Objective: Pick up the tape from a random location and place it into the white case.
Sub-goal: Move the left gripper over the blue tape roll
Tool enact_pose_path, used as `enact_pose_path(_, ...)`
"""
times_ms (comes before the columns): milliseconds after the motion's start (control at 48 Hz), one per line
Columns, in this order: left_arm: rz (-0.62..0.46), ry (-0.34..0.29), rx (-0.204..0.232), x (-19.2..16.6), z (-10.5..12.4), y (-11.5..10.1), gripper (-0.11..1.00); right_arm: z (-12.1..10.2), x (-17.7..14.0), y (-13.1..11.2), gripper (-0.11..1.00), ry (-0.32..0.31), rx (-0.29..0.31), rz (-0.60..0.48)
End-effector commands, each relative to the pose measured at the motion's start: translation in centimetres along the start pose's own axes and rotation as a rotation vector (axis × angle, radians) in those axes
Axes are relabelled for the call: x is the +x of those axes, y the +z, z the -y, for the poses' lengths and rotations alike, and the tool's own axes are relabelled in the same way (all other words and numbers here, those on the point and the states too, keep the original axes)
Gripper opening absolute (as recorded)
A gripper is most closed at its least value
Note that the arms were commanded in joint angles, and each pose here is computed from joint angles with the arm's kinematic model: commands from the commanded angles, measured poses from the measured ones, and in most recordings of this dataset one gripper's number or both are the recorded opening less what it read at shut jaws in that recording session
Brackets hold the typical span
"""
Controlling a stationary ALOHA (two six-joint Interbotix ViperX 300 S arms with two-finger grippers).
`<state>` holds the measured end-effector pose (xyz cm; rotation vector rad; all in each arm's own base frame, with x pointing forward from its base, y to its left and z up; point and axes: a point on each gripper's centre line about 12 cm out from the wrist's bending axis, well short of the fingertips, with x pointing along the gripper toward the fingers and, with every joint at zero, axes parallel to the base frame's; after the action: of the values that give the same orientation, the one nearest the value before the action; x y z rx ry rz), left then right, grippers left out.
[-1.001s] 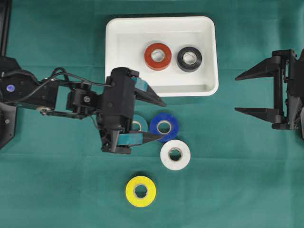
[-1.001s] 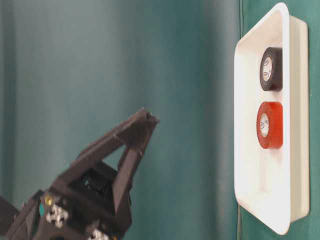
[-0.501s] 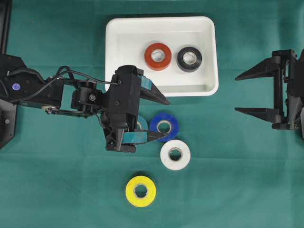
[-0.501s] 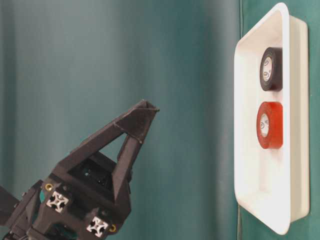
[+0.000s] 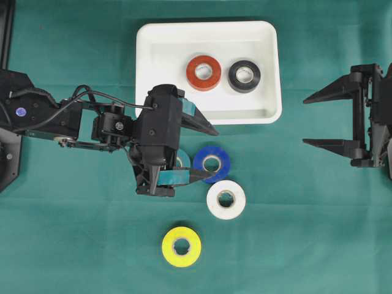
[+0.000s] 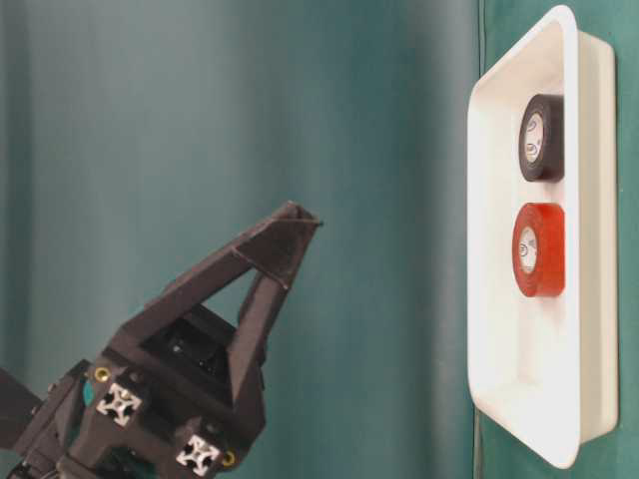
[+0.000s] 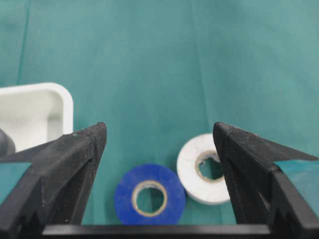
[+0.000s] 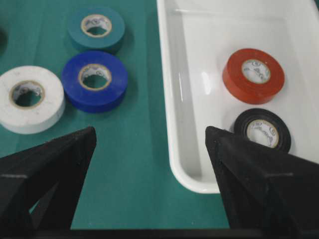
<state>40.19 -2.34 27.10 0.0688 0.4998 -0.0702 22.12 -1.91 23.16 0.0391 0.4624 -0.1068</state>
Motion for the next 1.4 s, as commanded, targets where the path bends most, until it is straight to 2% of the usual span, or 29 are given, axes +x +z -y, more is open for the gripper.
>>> enact_pose_path(0,0.021,0.004,-0.003,-0.3,-0.2,1.4,0.83,-0.1,-0.1,1.1,0.88,0.003,-0.002,0.030)
enact_pose_path(605,-0.369,-0.015,-0.005,2.6,-0.3,2.1,0.83,-0.1,0.2,0.9,0.88,0.002,-0.001,0.018)
enact_pose_path(813,-0.400,-0.018,-0.006,3.1,-0.2,2.6,0.83,-0.1,0.2,0.9,0.88,0.003,-0.001,0.020)
enact_pose_path(1126,-0.429,-0.023,0.002,3.5,0.0,1.9,0.83,-0.1,0.3,0.8,0.88,0.002,-0.001,0.010)
enact_pose_path(1251,-0.462,-0.032,0.035,3.4,0.3,1.6,0.83,-0.1,0.3,0.8,0.88,0.002,-0.001,0.012)
enact_pose_path(1335,-0.495,-0.046,0.080,3.2,0.4,1.2,0.83,-0.1,0.3,0.8,0.88,0.002,-0.001,0.012)
enact_pose_path(1376,-0.503,-0.057,0.117,3.2,0.5,1.1,0.83,-0.1,0.3,0.8,0.88,0.003,-0.001,0.013)
